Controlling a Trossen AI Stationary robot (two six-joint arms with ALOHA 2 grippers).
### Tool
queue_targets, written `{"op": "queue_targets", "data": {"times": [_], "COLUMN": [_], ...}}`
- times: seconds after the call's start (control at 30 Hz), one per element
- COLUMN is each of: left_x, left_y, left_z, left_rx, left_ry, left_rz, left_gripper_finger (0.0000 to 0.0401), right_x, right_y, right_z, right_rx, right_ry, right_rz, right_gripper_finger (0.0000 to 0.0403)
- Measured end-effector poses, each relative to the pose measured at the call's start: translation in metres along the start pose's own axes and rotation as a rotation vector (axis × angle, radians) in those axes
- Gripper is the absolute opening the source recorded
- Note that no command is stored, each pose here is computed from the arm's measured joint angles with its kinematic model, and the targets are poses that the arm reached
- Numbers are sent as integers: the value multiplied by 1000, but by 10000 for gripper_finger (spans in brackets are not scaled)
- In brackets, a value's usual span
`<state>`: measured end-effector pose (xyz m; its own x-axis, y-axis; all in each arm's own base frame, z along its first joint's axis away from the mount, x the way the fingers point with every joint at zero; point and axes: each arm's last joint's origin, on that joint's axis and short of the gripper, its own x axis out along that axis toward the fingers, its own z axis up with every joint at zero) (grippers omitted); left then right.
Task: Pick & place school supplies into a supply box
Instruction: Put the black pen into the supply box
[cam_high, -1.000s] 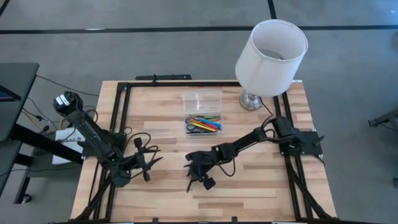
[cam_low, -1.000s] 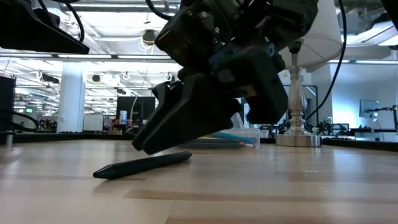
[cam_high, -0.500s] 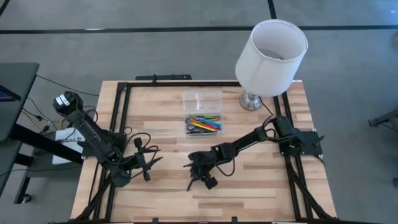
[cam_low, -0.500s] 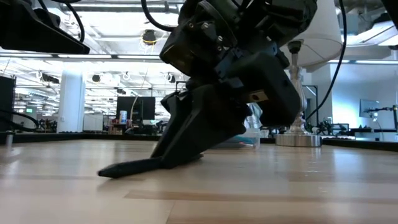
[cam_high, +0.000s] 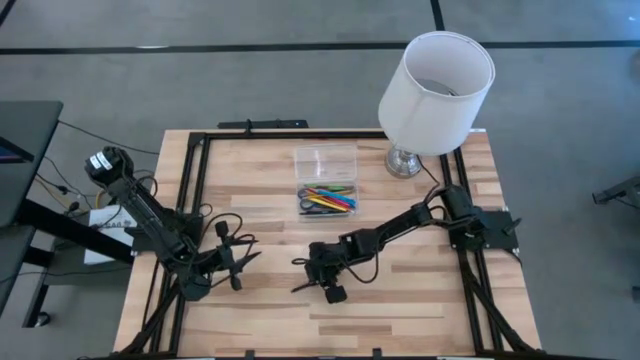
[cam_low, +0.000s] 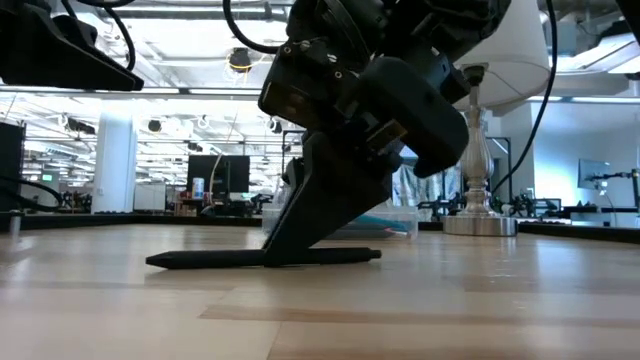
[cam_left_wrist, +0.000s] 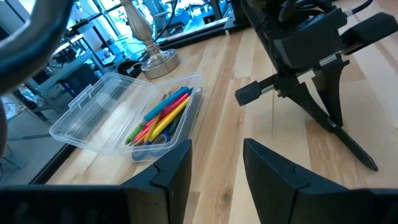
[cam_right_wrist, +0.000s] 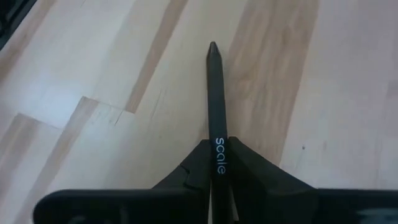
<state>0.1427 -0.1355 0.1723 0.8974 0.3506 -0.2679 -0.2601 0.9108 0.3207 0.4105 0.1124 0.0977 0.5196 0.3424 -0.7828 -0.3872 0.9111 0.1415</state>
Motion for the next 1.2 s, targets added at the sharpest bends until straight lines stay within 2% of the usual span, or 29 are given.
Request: {"op": "queue_targets", "data": {"times": [0.43, 0.6, 0.83, 1.03, 1.2], "left_x": [0, 0, 0, 0, 0], "left_y": [1, 1, 1, 1, 1], "left_z": [-3, -3, -4, -3, -3], "left_rx": [-6, -6, -10, -10, -11], "left_ry": [16, 17, 19, 19, 19], "left_rz": [5, 6, 5, 4, 4], "left_gripper_finger": [139, 139, 139, 139, 139], "right_x": [-5, -20, -50, -64, -67], "right_y": [8, 18, 33, 34, 35], "right_z": [-8, -7, -13, -25, -29], "right_rx": [221, 219, 212, 274, 279], "right_ry": [112, 167, 304, 459, 518], "right_rz": [-27, -85, -231, -268, -277], "right_gripper_finger": [33, 30, 29, 25, 31]}}
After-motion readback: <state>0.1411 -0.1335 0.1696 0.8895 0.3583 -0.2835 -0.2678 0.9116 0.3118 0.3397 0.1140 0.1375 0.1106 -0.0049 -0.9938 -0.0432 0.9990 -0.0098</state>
